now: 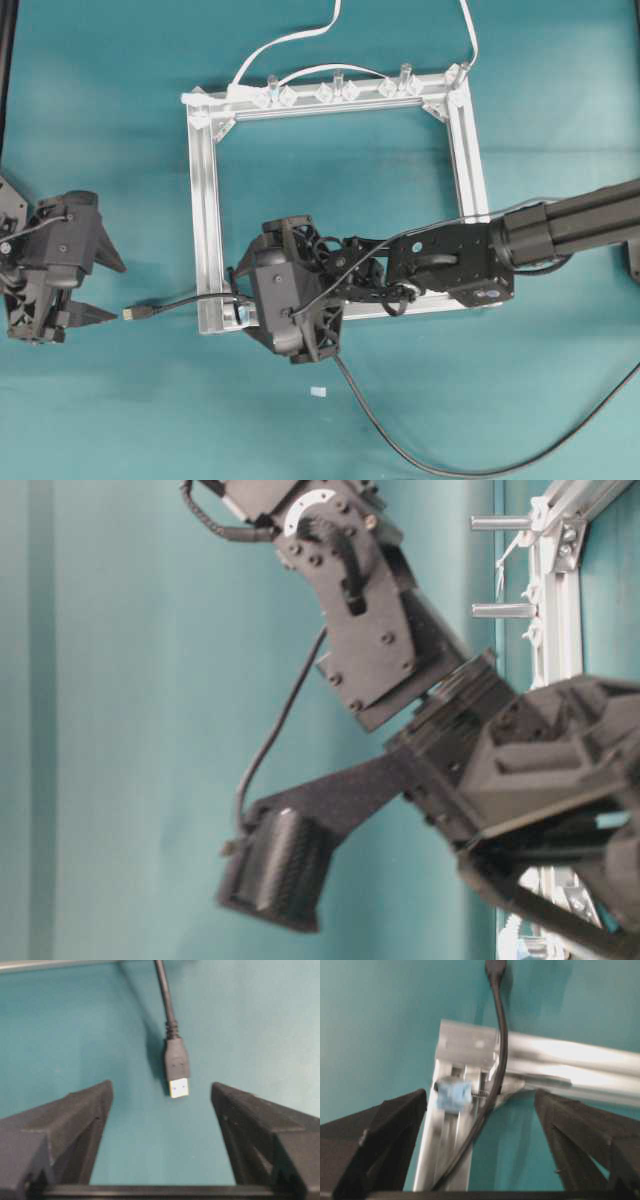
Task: Insert the wire through the string loop located on the left side.
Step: 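Release the USB plug from the left gripper onto the table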
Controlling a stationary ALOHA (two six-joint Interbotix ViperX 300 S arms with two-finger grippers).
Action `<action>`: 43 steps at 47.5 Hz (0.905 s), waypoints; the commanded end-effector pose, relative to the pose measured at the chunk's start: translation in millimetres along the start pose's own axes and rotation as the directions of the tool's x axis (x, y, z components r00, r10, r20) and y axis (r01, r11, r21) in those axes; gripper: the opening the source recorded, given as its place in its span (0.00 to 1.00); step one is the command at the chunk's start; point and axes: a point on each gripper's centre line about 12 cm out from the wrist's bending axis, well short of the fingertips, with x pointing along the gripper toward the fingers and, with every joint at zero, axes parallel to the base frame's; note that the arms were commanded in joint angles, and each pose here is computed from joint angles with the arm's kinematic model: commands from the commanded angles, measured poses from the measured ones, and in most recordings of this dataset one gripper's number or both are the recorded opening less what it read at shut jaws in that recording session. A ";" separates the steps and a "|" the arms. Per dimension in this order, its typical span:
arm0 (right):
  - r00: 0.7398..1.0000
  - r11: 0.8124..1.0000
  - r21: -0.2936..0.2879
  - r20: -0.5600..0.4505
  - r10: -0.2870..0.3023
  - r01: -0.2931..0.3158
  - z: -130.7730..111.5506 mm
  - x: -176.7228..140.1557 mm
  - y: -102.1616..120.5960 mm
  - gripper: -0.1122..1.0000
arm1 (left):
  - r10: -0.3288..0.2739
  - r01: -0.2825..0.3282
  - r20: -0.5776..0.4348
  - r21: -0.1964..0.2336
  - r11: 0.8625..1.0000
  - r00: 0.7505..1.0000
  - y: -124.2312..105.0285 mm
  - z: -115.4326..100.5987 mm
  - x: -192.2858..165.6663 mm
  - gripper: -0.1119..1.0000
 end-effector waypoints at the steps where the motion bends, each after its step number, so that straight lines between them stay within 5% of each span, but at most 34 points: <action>1: 0.999 1.000 0.003 0.049 -0.005 0.005 18.6 -16.3 -2.9 0.94 | -0.011 0.011 0.037 0.003 1.000 0.999 -3.0 9.0 -5.3 0.81; 21: 1.000 1.000 0.001 0.013 -0.008 0.008 -1.3 -47.9 -5.3 0.94 | -0.015 0.014 0.040 0.005 1.000 0.999 -2.1 3.7 -15.1 0.81; 43: 0.998 1.000 0.001 0.060 -0.029 0.029 5.2 -50.8 -7.9 0.94 | -0.017 0.017 0.049 0.006 1.000 0.999 -2.4 4.5 -16.7 0.81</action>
